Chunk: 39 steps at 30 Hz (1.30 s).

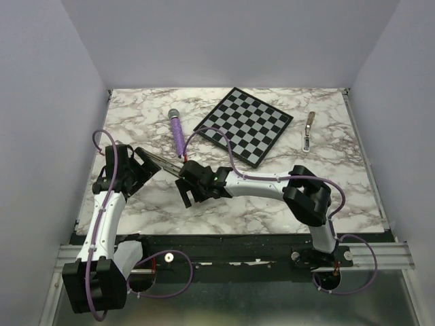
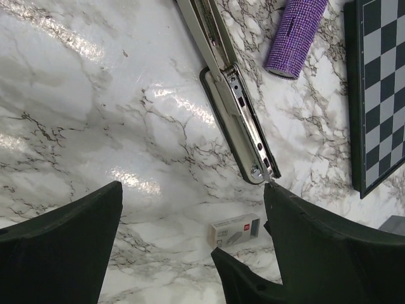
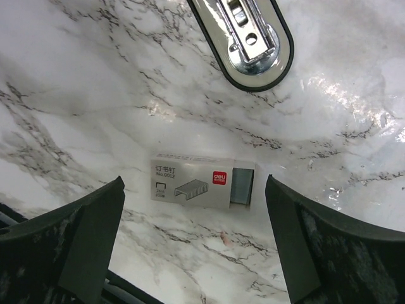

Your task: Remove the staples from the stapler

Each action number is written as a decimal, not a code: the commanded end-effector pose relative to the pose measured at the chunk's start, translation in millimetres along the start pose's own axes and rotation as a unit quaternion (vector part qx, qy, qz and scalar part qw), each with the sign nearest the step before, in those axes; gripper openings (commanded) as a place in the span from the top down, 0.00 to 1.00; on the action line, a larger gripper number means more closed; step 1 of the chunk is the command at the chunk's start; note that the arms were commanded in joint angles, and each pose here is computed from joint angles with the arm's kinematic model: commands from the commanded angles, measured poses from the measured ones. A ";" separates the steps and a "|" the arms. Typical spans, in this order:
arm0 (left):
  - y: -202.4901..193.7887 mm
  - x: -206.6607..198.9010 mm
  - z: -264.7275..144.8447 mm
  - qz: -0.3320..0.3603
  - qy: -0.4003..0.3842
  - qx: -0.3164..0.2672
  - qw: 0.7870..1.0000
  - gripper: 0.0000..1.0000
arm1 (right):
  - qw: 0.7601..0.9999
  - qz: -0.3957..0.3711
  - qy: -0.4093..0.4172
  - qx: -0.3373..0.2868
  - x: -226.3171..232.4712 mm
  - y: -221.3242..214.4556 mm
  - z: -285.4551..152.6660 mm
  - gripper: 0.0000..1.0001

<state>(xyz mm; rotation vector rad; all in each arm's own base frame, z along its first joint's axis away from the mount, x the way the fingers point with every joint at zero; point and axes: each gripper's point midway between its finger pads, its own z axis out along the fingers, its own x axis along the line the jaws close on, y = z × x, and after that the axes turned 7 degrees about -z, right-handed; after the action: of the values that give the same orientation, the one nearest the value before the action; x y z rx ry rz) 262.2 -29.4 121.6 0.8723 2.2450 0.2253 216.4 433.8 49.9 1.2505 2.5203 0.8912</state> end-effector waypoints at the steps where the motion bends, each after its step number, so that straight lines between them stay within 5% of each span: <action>1: -2.6 -0.1 -6.0 0.015 -0.011 0.007 1.000 0.01 | 0.999 -0.019 -0.040 0.025 -9.1 -10.0 6.3 0.00; 27: -7.8 -5.0 -3.2 0.023 -0.030 0.021 0.999 0.01 | 0.997 -0.025 -0.047 0.063 1.2 -27.7 21.4 0.00; 39: -8.6 -6.0 -3.7 0.024 -0.034 0.023 0.999 0.01 | 0.996 -0.032 -0.051 0.071 2.8 -31.4 20.1 0.15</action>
<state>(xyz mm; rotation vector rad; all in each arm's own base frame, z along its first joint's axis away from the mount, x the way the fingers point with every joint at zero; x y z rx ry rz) 259.4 -37.5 122.2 0.9356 2.2014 0.1734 209.3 431.5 24.5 1.2268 2.5565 0.6944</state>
